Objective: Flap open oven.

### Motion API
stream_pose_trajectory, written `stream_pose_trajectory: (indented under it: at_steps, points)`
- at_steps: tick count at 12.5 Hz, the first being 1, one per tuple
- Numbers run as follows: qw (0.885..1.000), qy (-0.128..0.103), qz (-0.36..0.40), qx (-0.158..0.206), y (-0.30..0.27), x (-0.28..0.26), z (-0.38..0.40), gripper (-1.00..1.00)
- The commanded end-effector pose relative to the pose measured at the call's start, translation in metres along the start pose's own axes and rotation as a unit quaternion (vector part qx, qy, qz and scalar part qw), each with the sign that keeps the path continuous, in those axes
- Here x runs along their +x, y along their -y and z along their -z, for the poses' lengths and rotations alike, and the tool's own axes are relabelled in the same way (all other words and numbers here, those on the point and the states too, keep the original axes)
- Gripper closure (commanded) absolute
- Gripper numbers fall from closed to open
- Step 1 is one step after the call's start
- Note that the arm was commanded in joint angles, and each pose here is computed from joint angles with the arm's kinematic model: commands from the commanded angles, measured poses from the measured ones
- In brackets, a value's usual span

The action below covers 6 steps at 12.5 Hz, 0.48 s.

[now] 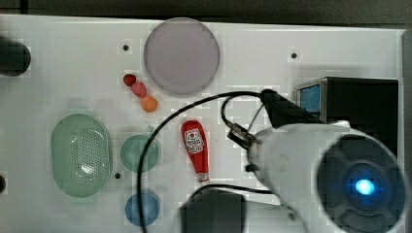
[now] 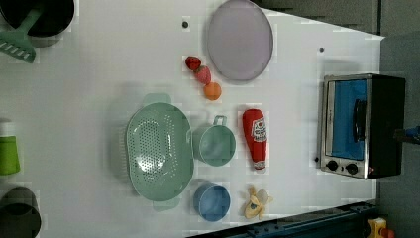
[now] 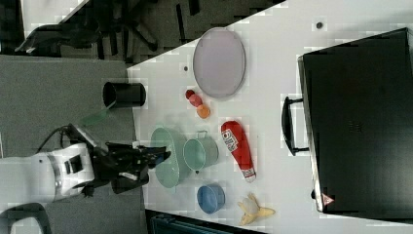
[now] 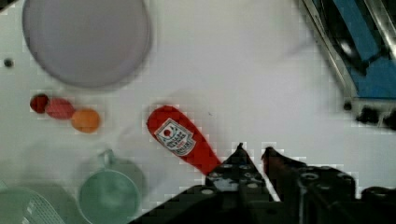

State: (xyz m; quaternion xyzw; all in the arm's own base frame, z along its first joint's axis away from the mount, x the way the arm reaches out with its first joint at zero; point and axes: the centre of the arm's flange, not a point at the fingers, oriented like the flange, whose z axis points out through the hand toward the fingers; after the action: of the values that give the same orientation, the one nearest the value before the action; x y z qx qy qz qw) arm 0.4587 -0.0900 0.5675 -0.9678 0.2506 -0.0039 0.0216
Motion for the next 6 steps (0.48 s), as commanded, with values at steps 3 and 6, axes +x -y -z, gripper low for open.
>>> stream_pose_trajectory:
  at_steps: [3,6]
  points:
    - [0.984,-0.022,0.174,-0.026,-0.069,0.047,-0.028,0.65]
    - [0.988,-0.016,0.150,-0.037,-0.102,0.069,-0.054,0.65]
